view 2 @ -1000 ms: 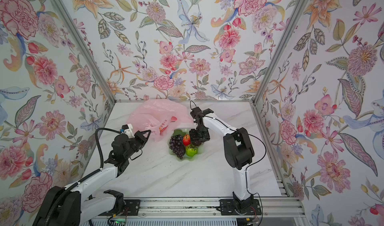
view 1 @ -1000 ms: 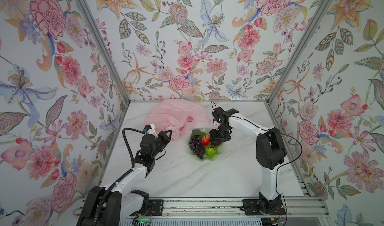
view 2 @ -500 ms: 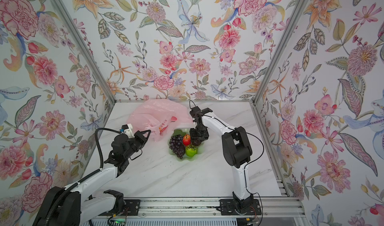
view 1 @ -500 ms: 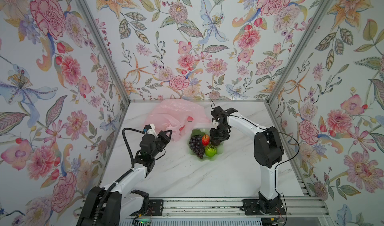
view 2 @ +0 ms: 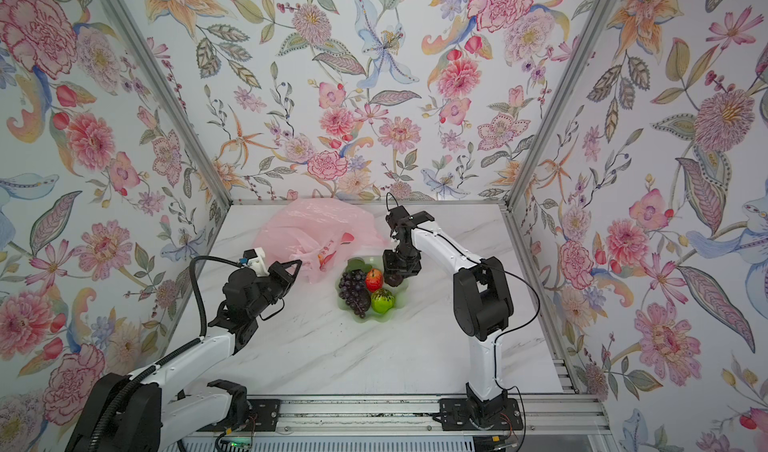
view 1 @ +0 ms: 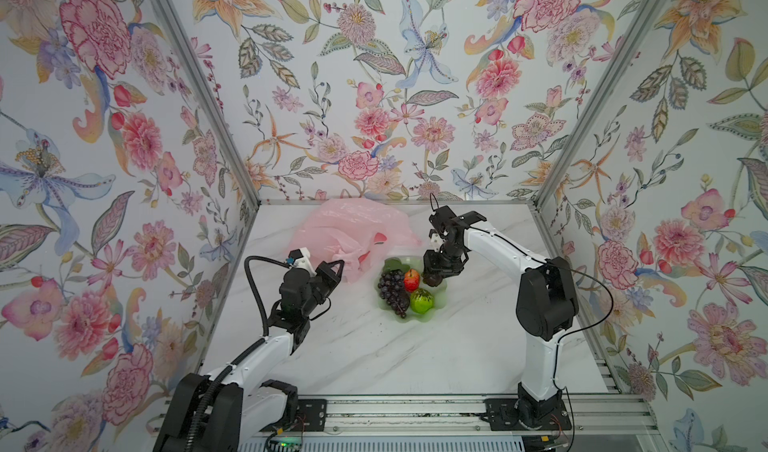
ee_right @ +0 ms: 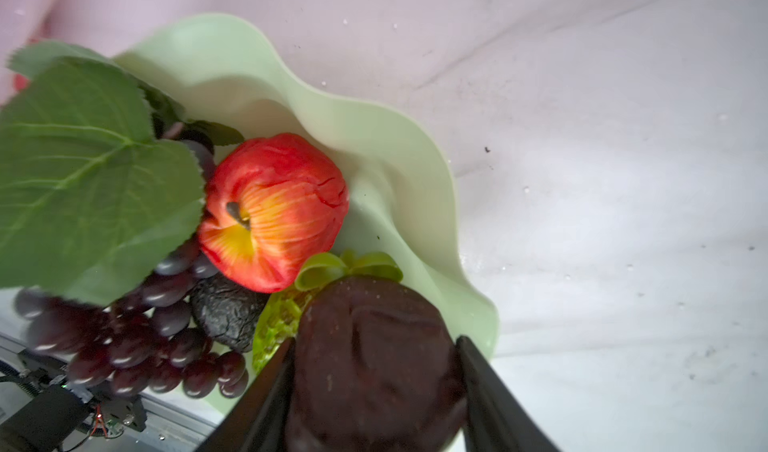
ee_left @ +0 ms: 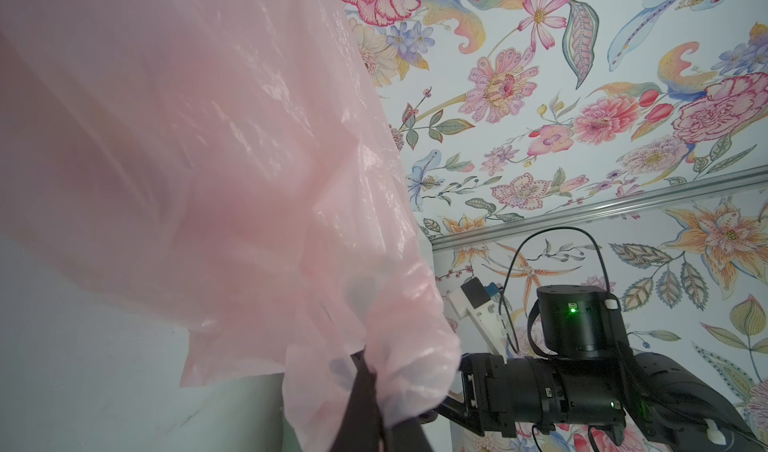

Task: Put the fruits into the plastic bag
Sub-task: 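Lower the right gripper into the dish and grasp the dark brown fruit, then carry the dark brown fruit with the right gripper into the bag mouth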

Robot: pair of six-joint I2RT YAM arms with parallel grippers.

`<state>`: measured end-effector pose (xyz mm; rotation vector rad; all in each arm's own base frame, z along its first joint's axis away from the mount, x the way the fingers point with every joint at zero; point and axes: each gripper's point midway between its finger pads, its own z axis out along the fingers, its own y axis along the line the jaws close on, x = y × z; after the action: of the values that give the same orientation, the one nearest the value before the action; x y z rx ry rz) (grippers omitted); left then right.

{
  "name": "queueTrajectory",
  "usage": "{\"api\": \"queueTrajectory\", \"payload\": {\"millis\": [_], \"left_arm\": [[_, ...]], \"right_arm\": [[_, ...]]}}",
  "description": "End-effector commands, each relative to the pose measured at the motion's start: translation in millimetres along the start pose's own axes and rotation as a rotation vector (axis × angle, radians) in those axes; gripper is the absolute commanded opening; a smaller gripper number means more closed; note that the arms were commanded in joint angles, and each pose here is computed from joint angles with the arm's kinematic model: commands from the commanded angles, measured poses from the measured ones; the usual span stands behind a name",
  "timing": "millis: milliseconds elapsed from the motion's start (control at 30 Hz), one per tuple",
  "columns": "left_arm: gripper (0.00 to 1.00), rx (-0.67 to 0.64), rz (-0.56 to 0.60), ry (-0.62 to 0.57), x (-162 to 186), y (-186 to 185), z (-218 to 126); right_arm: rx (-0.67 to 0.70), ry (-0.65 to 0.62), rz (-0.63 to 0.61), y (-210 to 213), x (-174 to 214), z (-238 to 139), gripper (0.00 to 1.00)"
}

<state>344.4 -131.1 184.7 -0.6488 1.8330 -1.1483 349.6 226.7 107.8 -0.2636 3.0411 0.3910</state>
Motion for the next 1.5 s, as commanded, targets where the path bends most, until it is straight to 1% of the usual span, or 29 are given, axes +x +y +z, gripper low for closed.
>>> {"api": "queueTrajectory", "payload": {"millis": [0, 233, 367, 500, 667, 767, 867, 1033, 1167, 1300, 1400, 1467], "left_arm": [[0.00, 0.016, 0.016, 0.004, -0.8, -1.2, -2.8], [0.00, 0.037, 0.009, 0.013, 0.2, -3.9, -4.8], [0.00, 0.049, 0.010, 0.012, -0.5, -6.5, -6.8], [0.00, 0.050, 0.009, 0.003, -2.0, -7.7, -9.3], [0.00, 0.048, 0.006, -0.019, -8.5, -12.2, -8.8], [0.00, 0.053, -0.015, -0.004, -10.1, -18.5, -3.9], [0.00, 0.049, -0.004, 0.015, -11.3, -25.3, 4.1], [0.00, 0.043, -0.011, 0.007, -16.4, -40.4, 18.8], [0.00, 0.025, -0.006, 0.024, -13.0, -50.8, 33.4], [0.00, 0.012, -0.001, 0.049, -3.7, -58.9, 43.5], [0.00, -0.013, -0.004, 0.065, -0.2, -55.7, 49.8], [0.00, -0.012, -0.006, 0.068, 0.9, -60.3, 53.3]], "right_arm": [[-0.056, -0.031, 0.028, 8.0, 0.5, -25.4, 0.54], [-0.183, -0.055, 0.086, 27.6, -6.0, -43.5, 0.53], [-0.314, -0.083, 0.125, 51.5, -17.9, -56.4, 0.53], [-0.444, -0.105, 0.162, 72.8, -37.6, -60.0, 0.53], [-0.596, -0.107, 0.205, 96.2, -72.9, -47.8, 0.53], [-0.664, -0.101, 0.210, 112.8, -94.0, -39.2, 0.53], [-0.709, -0.091, 0.187, 130.3, -111.2, -26.3, 0.53], [-0.767, -0.026, 0.175, 154.0, -123.4, 2.7, 0.53], [-0.812, 0.009, 0.181, 162.5, -130.7, 18.0, 0.53], [-0.868, 0.014, 0.211, 163.5, -144.4, 27.4, 0.52], [-0.876, 0.001, 0.216, 160.2, -156.8, 35.2, 0.52], [-0.888, 0.001, 0.219, 159.7, -162.4, 37.8, 0.52]]}}
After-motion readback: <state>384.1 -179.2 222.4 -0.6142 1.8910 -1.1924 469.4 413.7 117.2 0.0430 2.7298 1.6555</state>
